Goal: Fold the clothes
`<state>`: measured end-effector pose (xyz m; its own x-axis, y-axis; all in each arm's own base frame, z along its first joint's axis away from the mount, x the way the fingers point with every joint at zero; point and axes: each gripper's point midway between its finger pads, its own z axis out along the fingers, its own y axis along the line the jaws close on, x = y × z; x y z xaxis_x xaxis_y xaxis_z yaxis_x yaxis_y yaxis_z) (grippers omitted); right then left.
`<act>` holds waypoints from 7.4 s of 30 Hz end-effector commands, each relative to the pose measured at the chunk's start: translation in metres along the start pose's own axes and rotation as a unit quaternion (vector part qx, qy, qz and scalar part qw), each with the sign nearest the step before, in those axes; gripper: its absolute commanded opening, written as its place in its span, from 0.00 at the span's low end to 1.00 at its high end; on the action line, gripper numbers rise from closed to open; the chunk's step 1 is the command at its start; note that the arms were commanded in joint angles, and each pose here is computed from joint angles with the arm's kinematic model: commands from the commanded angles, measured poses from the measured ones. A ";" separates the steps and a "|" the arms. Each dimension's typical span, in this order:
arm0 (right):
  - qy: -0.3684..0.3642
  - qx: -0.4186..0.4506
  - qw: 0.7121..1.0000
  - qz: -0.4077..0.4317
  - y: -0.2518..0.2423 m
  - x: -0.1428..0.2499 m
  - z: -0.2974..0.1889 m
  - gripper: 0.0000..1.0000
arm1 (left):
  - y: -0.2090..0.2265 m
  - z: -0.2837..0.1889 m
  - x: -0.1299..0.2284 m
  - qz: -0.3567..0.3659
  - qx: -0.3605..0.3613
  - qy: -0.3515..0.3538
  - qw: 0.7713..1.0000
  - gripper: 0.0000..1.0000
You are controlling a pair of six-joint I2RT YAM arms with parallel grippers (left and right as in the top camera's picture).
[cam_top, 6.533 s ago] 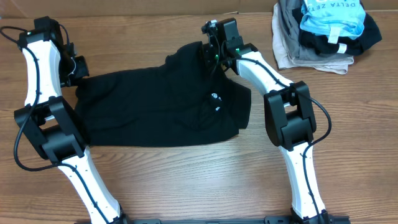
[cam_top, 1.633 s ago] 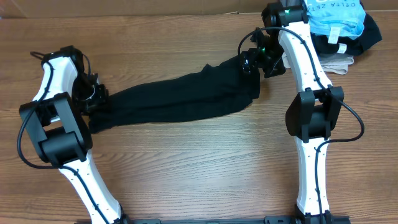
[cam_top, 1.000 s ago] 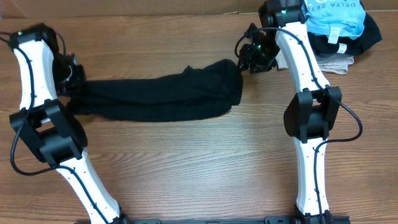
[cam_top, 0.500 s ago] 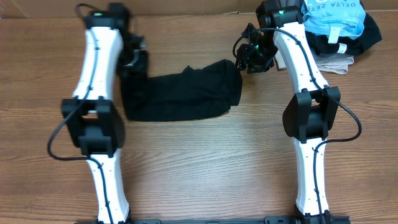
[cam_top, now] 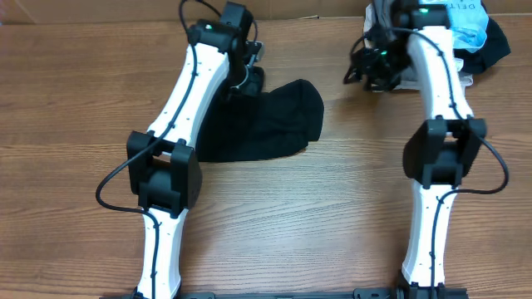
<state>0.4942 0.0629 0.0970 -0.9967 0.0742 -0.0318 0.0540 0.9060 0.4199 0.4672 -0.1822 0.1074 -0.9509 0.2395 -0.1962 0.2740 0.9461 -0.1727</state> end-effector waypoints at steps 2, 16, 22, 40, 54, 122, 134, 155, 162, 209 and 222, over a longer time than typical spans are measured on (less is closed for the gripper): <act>-0.038 -0.031 0.998 -0.037 0.018 -0.005 -0.035 0.66 | 0.005 -0.001 -0.003 -0.007 -0.008 -0.004 1.000 1.00; 0.019 -0.014 0.995 -0.101 0.055 0.019 0.021 0.70 | 0.062 -0.133 -0.033 -0.065 -0.023 -0.128 0.989 1.00; 0.060 0.014 0.994 -0.095 0.062 0.041 0.065 0.66 | 0.104 -0.142 -0.017 -0.112 -0.033 -0.113 0.987 1.00; 0.053 0.147 0.987 -0.037 0.028 0.053 0.111 0.04 | 0.125 -0.140 0.001 -0.108 -0.063 -0.080 0.989 1.00; -0.033 0.028 0.998 -0.037 0.026 0.044 -0.037 0.04 | 0.125 -0.139 0.004 -0.109 -0.064 -0.074 0.989 1.00; 0.047 0.057 0.975 -0.210 0.155 0.087 0.026 0.88 | 0.132 -0.109 -0.002 -0.112 -0.060 -0.054 0.990 1.00; -0.034 0.028 0.976 -0.215 0.193 0.060 0.073 0.28 | 0.132 -0.109 -0.005 -0.123 -0.060 -0.061 0.989 1.00; -0.024 0.072 0.976 -0.206 0.207 0.073 0.178 0.72 | 0.132 -0.109 -0.006 -0.122 -0.060 -0.062 0.989 1.00; -0.015 0.078 0.981 -0.177 0.190 0.063 0.150 1.00 | 0.133 -0.110 -0.006 -0.121 -0.062 -0.064 0.989 1.00; -0.006 0.178 0.979 -0.100 0.070 0.039 0.007 1.00 | 0.137 -0.090 -0.017 -0.120 -0.051 -0.073 0.989 1.00; -0.018 0.224 0.962 -0.157 0.126 0.062 0.033 1.00 | 0.169 -0.099 -0.020 -0.145 -0.065 -0.097 0.982 1.00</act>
<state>0.4408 0.1975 0.1258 -0.9627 -0.2426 -0.1201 -0.2481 0.9682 0.0324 0.5164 -0.0261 0.1825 -0.9367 -0.0389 -0.3480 0.0059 0.9919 -0.1267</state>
